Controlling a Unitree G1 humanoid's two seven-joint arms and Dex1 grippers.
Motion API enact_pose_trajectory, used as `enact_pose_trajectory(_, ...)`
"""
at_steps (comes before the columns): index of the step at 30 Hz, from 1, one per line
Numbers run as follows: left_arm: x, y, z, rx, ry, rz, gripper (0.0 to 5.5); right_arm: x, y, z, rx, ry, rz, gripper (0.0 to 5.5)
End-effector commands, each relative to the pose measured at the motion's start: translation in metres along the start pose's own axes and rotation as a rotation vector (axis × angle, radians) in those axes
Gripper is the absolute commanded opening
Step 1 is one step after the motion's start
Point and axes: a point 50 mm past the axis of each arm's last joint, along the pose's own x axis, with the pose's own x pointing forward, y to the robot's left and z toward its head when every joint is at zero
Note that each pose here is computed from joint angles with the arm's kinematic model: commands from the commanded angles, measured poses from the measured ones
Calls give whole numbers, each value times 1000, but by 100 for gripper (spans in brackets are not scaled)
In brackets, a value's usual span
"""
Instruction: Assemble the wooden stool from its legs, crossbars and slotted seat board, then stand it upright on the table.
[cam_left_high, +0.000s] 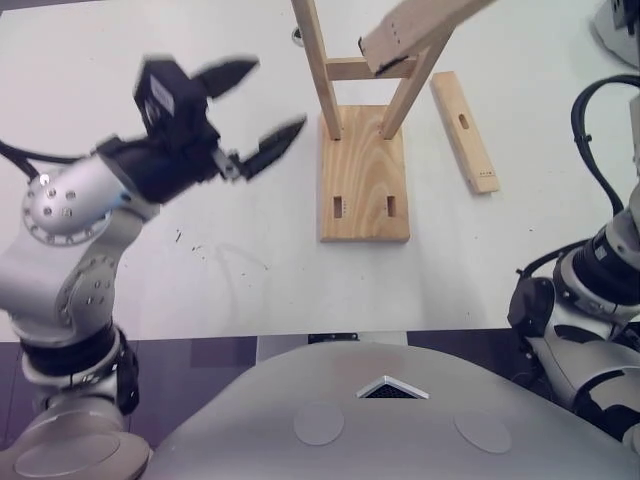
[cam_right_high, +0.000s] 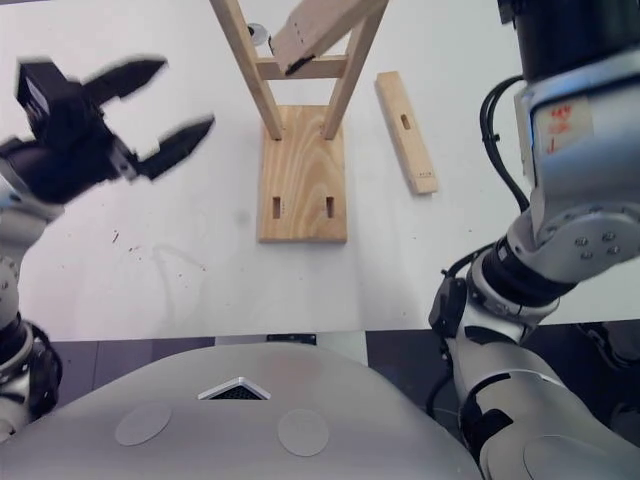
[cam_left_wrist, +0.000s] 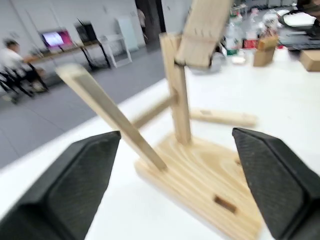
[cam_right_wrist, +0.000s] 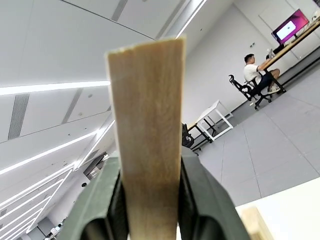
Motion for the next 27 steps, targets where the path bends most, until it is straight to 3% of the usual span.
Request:
enact_pose_trajectory(1, -16, 11, -47, -134, 134, 103, 447, -26, -27, -19, -84, 54, -123, 105)
enact_pose_trajectory(3, -25, 13, -72, -193, 191, 173, 447, -44, -47, -36, -100, 115, -195, 105)
enact_pose_trajectory(9, -15, 20, -122, -221, 276, 248, 447, -74, -72, -62, -131, 187, -244, 105)
enact_pose_trajectory(27, -6, 36, -109, -153, 175, 380, 447, -95, -77, -76, -341, 149, -342, 105)
